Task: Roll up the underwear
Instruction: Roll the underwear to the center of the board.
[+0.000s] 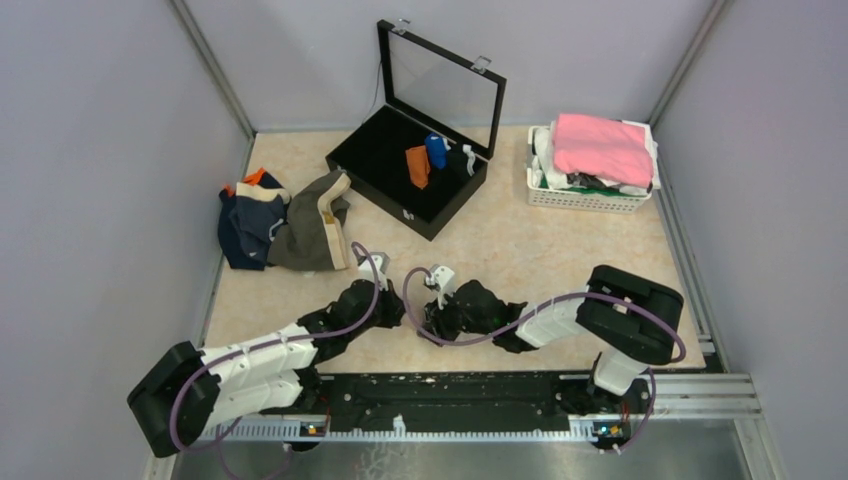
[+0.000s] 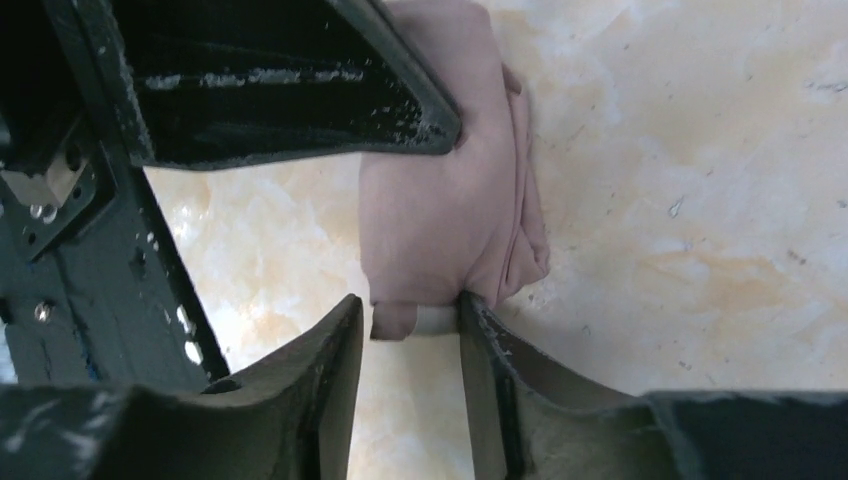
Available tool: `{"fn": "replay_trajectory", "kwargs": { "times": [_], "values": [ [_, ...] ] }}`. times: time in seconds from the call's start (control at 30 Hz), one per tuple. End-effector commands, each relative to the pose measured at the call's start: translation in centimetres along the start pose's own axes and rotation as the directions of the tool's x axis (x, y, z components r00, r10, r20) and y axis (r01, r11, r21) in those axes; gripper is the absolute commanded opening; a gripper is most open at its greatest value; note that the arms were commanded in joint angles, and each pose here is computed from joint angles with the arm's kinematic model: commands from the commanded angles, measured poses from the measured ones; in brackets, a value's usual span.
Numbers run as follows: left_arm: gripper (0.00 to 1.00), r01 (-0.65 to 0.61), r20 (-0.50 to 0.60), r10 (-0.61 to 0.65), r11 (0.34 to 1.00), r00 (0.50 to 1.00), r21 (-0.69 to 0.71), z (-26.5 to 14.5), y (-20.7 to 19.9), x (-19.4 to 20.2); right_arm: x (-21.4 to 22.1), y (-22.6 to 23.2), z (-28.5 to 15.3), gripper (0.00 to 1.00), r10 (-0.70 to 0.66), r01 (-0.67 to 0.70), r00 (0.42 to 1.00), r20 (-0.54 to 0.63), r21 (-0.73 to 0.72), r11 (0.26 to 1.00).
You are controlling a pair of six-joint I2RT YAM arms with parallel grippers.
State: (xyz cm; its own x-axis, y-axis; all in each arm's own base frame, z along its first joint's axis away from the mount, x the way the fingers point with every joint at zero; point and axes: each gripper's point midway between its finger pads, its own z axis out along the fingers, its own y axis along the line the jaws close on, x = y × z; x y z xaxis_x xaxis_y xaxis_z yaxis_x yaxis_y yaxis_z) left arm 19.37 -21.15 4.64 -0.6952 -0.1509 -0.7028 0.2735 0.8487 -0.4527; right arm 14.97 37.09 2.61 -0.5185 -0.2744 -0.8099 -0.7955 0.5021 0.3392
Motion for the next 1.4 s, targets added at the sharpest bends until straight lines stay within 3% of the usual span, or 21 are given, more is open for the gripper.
{"fn": "replay_trajectory", "kwargs": {
  "times": [0.0, 0.23, 0.6, 0.77, 0.97, 1.37],
  "values": [
    [0.0, 0.005, -0.031, -0.006, 0.999, 1.0, -0.036, -0.1, 1.5, 1.7, 0.1, 1.1, -0.7, 0.44, -0.001, -0.001, 0.998, -0.058, -0.029, 1.0],
    [0.0, -0.002, -0.018, 0.001, 0.999, 1.0, -0.037, -0.3, 1.6, 1.3, -2.9, 1.1, -1.8, 0.58, -0.036, 0.034, 0.999, -0.04, -0.054, 0.998],
    [0.0, -0.004, -0.021, 0.003, 0.999, 1.0, -0.039, -0.3, 1.6, 1.5, -5.5, -0.4, -1.1, 0.79, -0.165, 0.13, 0.976, -0.144, -0.226, 0.965],
    [0.0, -0.004, -0.022, 0.003, 0.999, 1.0, -0.04, -0.2, 1.6, 1.4, -5.3, 0.3, 0.4, 0.8, -0.234, 0.171, 0.958, -0.166, -0.323, 0.931],
    [0.0, -0.01, -0.029, 0.009, 0.999, 1.0, -0.042, -0.1, 1.6, 1.4, -4.3, -0.7, 1.9, 0.8, -0.294, 0.221, 0.939, -0.179, -0.341, 0.914],
    [0.0, -0.008, -0.028, 0.007, 0.999, 1.0, -0.037, -0.1, 1.4, 1.4, -3.8, -1.9, 3.5, 0.8, -0.282, 0.2, 0.937, -0.207, -0.345, 0.917]
  ]
}}
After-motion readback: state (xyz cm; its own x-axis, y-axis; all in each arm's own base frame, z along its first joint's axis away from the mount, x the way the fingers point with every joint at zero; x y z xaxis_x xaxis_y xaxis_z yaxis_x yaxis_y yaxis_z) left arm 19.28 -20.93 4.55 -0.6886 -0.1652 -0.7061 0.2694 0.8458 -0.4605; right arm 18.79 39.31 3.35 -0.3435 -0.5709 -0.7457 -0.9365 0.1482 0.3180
